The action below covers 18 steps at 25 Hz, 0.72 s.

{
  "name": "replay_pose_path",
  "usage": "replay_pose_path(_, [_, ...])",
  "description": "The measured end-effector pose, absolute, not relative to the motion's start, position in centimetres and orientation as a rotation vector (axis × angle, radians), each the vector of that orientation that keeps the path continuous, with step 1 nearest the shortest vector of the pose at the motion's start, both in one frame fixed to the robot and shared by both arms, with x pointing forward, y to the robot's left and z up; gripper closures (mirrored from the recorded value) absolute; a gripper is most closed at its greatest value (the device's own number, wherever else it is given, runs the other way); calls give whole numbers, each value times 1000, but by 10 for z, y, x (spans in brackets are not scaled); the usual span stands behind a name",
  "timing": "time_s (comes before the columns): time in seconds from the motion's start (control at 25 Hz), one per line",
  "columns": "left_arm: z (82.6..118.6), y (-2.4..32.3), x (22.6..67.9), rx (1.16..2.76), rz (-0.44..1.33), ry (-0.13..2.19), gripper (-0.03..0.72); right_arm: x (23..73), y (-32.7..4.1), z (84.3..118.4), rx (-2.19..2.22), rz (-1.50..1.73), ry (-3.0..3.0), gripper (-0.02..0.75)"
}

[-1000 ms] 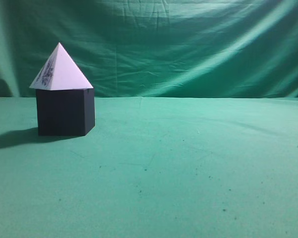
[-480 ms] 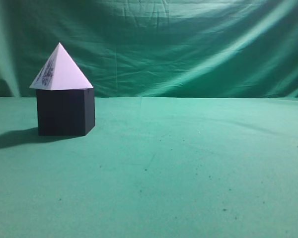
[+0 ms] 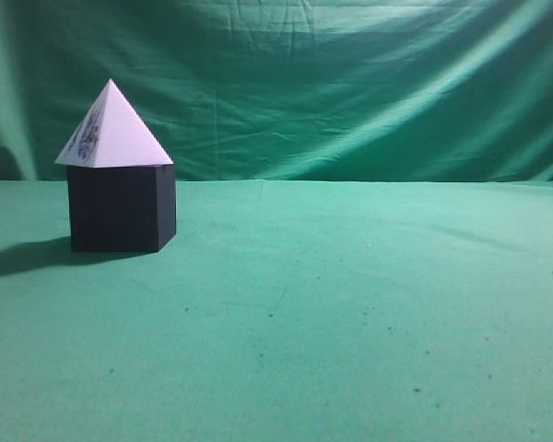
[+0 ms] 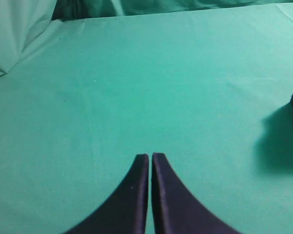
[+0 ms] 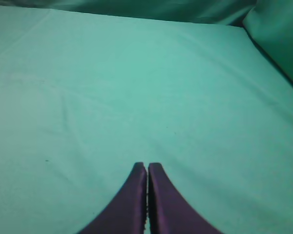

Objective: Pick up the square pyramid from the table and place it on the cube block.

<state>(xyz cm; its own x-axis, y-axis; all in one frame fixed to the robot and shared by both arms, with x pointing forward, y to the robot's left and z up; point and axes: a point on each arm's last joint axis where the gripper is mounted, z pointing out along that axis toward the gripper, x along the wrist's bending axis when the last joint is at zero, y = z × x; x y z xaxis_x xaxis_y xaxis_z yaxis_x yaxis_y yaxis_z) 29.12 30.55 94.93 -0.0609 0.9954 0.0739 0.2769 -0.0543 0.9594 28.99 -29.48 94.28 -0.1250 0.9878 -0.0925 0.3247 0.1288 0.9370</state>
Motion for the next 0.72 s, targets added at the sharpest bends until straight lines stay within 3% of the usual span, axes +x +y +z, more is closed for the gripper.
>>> replay_pose_path(0.72, [949, 306, 291, 1429, 1166, 1436, 688, 290, -295, 944, 1306, 1028, 1583, 738])
